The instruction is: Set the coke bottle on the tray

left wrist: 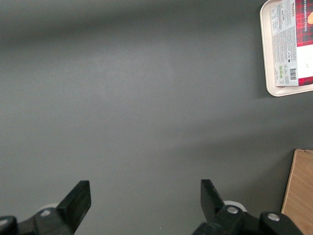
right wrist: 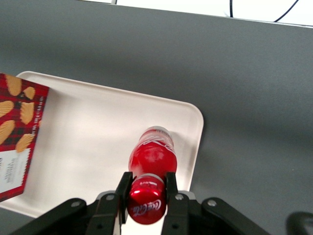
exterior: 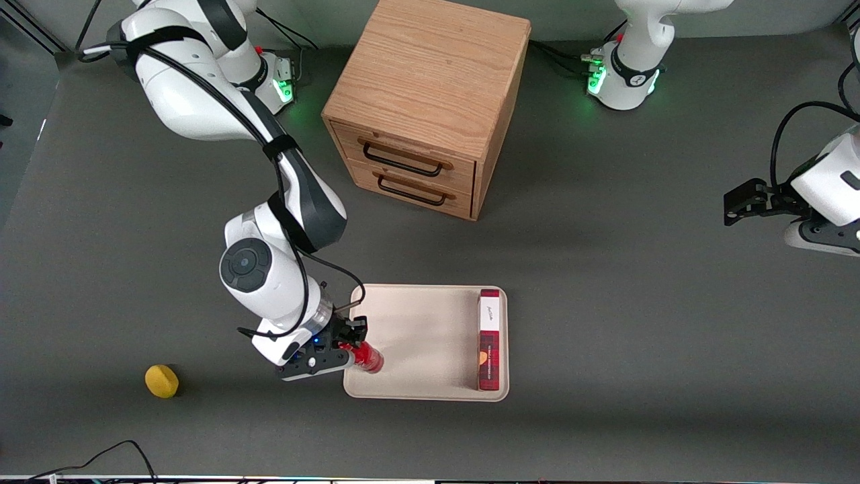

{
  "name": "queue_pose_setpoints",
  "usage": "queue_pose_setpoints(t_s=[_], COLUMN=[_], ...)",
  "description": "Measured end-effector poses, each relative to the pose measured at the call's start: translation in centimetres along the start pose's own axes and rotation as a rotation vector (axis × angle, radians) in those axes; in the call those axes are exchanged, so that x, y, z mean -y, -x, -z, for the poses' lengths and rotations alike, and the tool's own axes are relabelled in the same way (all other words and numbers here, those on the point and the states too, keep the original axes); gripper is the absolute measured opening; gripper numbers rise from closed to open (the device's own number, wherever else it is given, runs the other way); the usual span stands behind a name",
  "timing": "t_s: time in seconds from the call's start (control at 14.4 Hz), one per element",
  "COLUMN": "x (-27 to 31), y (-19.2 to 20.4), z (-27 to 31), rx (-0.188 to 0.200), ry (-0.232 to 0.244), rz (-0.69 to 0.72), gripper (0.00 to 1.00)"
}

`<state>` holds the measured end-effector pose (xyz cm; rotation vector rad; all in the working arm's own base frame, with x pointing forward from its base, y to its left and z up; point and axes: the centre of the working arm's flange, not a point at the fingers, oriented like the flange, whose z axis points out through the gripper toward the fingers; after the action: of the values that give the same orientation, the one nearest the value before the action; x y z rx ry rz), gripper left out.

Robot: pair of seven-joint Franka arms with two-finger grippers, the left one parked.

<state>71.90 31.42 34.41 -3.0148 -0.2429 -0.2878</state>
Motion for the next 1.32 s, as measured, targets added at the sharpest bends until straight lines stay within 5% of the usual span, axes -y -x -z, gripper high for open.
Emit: queue_pose_setpoints(t_s=[0.62, 1.11, 1.32], x=[-0.7, -1.3, -2.1], y=[0.1, -0.6, -1.1], z=[-2.2, -1.1, 1.5], rx=[0.006, -0.019, -0.011], ry=[0.027, 0.025, 0.034], rz=[0.007, -0.001, -0.014], gripper=[0.34, 0.98, 1.0])
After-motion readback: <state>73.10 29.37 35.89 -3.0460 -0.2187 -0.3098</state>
